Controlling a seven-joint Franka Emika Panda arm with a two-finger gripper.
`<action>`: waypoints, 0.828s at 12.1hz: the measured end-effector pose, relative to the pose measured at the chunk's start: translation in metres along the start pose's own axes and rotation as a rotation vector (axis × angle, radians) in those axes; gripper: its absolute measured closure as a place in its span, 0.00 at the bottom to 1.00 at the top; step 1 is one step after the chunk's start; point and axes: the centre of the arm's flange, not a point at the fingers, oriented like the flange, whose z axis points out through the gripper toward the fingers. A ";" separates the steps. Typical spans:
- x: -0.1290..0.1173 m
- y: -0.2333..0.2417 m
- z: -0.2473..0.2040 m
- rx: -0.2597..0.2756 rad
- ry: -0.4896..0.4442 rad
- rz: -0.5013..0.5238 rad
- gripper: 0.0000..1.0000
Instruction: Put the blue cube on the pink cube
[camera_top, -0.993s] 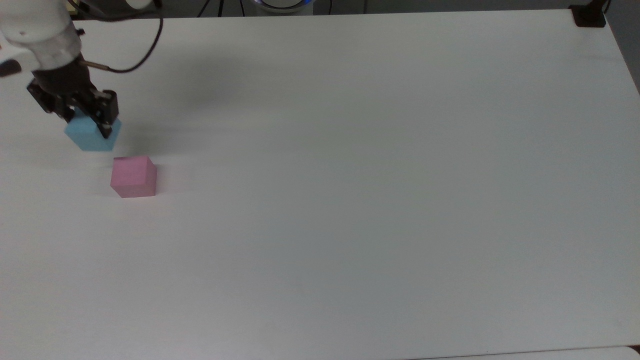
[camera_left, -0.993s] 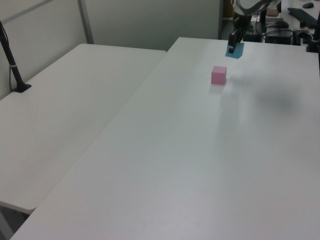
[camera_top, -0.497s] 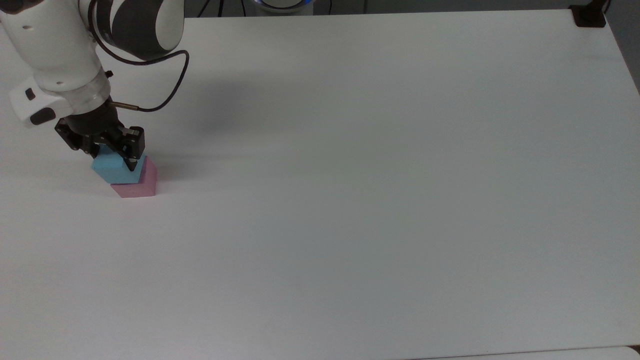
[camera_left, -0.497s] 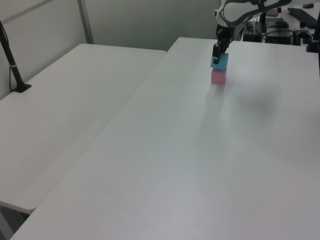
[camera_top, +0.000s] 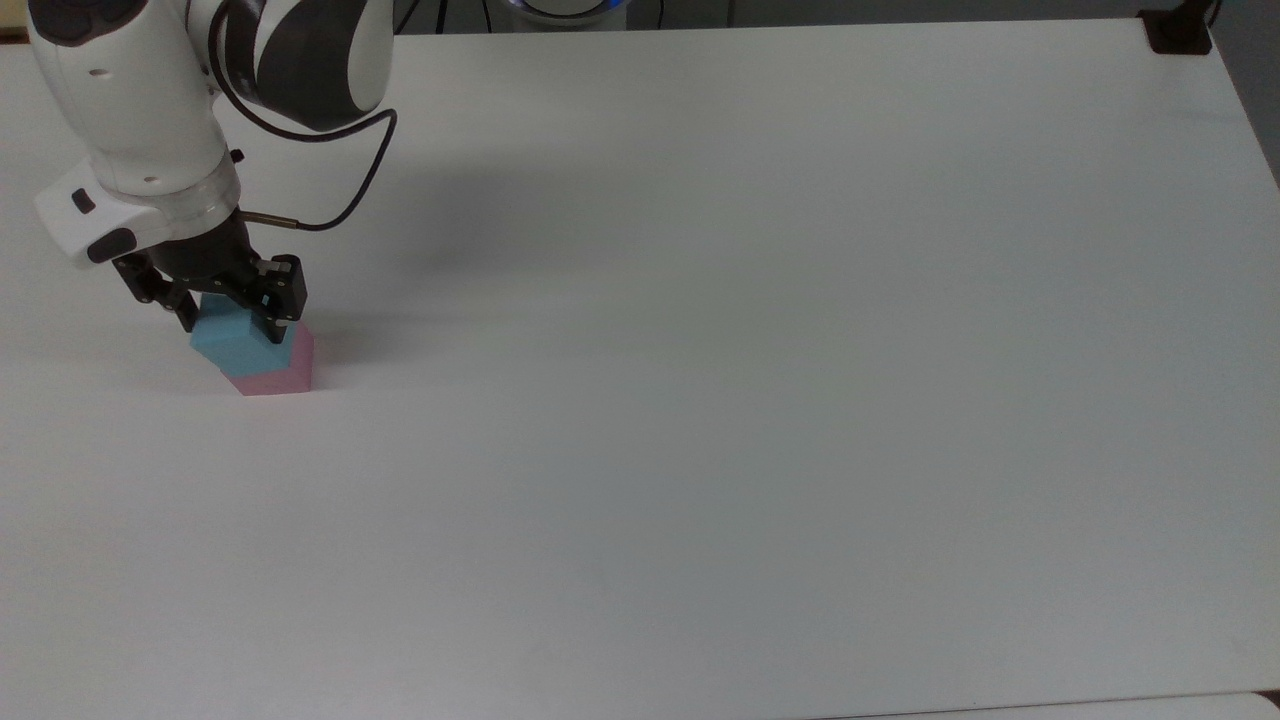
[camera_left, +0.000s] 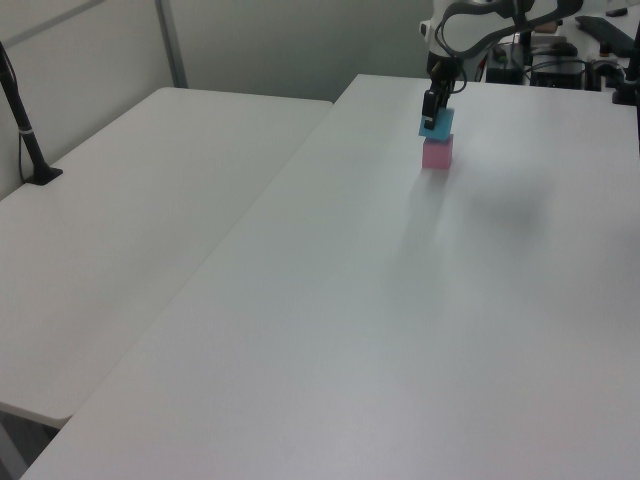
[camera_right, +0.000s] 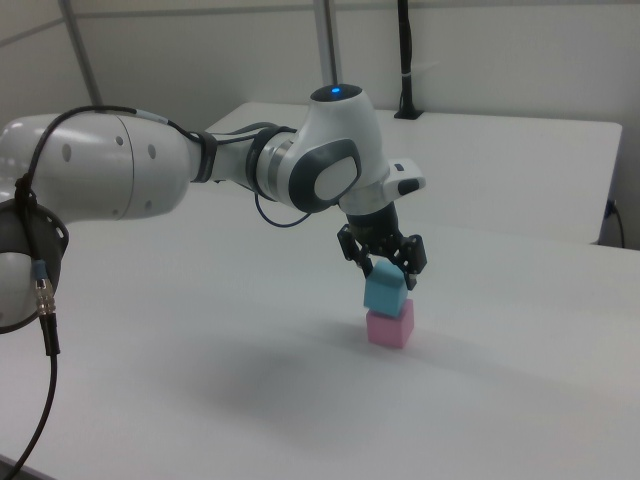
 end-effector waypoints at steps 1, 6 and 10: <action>0.000 0.000 0.001 -0.008 -0.003 -0.006 0.04; 0.002 0.001 -0.003 -0.012 0.004 0.008 0.00; 0.008 -0.003 -0.055 -0.010 0.063 0.122 0.00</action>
